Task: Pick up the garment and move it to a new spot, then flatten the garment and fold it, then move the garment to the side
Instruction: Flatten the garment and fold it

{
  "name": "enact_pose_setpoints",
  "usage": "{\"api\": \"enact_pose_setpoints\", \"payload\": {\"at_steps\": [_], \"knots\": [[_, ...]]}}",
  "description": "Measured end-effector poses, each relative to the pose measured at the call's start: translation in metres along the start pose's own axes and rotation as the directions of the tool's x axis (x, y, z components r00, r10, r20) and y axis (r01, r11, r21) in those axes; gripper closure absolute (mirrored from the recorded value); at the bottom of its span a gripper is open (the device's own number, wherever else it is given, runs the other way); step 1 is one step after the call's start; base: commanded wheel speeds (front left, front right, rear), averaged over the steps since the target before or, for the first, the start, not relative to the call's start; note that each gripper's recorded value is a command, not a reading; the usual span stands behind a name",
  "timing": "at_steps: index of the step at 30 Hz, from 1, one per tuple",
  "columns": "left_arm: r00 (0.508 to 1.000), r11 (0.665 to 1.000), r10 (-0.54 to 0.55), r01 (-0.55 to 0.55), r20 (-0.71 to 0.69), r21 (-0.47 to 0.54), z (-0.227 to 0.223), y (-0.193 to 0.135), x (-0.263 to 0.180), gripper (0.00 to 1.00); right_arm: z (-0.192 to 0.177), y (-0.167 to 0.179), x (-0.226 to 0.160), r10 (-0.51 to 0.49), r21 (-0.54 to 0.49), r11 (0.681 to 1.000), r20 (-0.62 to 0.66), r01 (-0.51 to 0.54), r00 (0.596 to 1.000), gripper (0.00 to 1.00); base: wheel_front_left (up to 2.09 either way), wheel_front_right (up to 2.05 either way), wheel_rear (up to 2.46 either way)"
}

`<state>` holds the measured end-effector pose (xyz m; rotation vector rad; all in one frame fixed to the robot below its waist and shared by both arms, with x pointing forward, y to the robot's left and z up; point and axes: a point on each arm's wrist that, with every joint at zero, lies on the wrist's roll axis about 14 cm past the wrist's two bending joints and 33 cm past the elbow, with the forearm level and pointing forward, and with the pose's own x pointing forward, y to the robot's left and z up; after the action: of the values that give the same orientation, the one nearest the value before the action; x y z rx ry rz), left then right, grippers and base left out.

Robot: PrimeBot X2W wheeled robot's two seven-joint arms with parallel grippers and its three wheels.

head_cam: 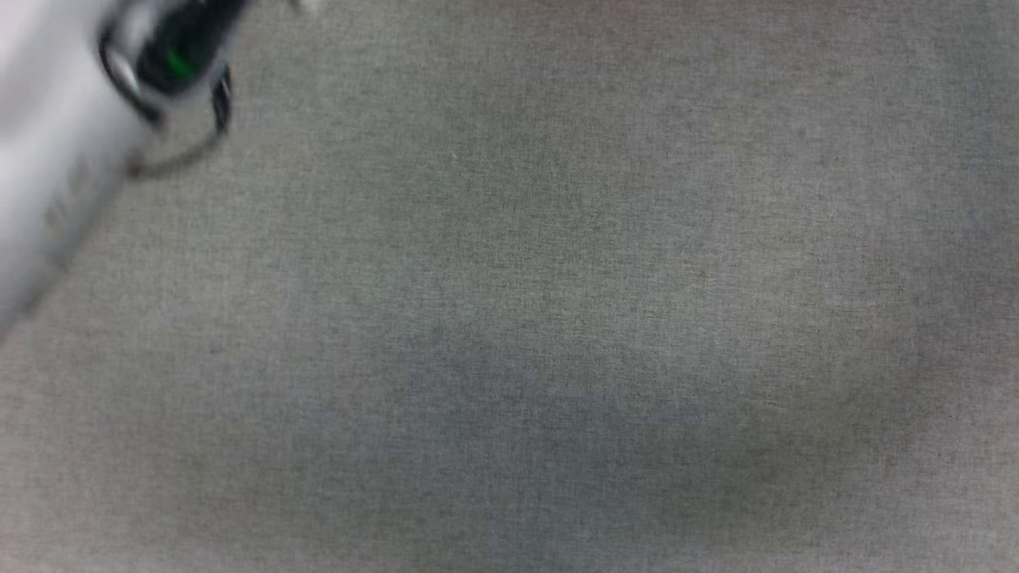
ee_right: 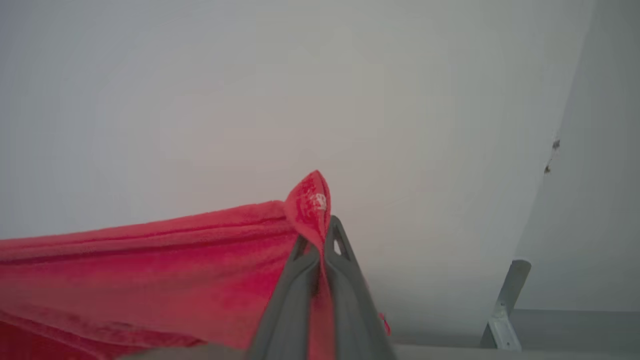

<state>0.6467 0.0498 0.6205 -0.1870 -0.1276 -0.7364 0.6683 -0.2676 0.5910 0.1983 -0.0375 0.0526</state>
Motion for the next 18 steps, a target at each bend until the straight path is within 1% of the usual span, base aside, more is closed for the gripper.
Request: {"api": "enact_pose_setpoints", "payload": {"at_steps": [1, 5, 7, 10, 13, 18], "knots": [[1.0, 1.0, -0.006, 0.006, -0.011, -0.011, -0.009, -0.003, -0.007, 1.0, -0.014, -0.001, -0.006, 0.006, 0.004, 1.0, -0.031, -0.005, 1.0, 1.0, 0.0, 0.0, 0.0], [0.999, 0.993, -0.005, 0.001, -0.035, -0.117, -0.042, -0.018, -0.039, 1.0, -0.058, -0.004, -0.038, 0.036, 0.031, 0.999, -0.143, -0.032, 0.989, 1.0, 0.0, 0.0, 0.0], [0.999, 0.989, -0.007, 0.001, -0.043, -0.15, -0.053, -0.027, -0.056, 1.0, -0.076, -0.005, -0.057, 0.054, 0.035, 0.998, -0.199, -0.048, 0.978, 1.0, 0.0, 0.0, 0.0], [0.997, 0.986, -0.011, -0.002, -0.075, -0.169, -0.069, -0.041, -0.083, 1.0, -0.1, -0.004, -0.089, 0.085, 0.033, 0.996, -0.291, -0.079, 0.953, 1.0, 0.0, 0.0, 0.0], [0.995, 0.988, -0.016, 0.001, -0.097, -0.154, -0.078, -0.053, -0.106, 1.0, -0.114, -0.003, -0.12, 0.112, 0.044, 0.994, -0.352, -0.103, 0.929, 1.0, 0.0, 0.0, 0.0], [0.989, 0.991, -0.037, 0.018, -0.146, -0.131, -0.094, -0.081, -0.143, 1.0, -0.114, -0.006, -0.162, 0.126, 0.052, 0.992, -0.393, -0.115, 0.911, 1.0, 0.0, 0.0, 0.0]]}}
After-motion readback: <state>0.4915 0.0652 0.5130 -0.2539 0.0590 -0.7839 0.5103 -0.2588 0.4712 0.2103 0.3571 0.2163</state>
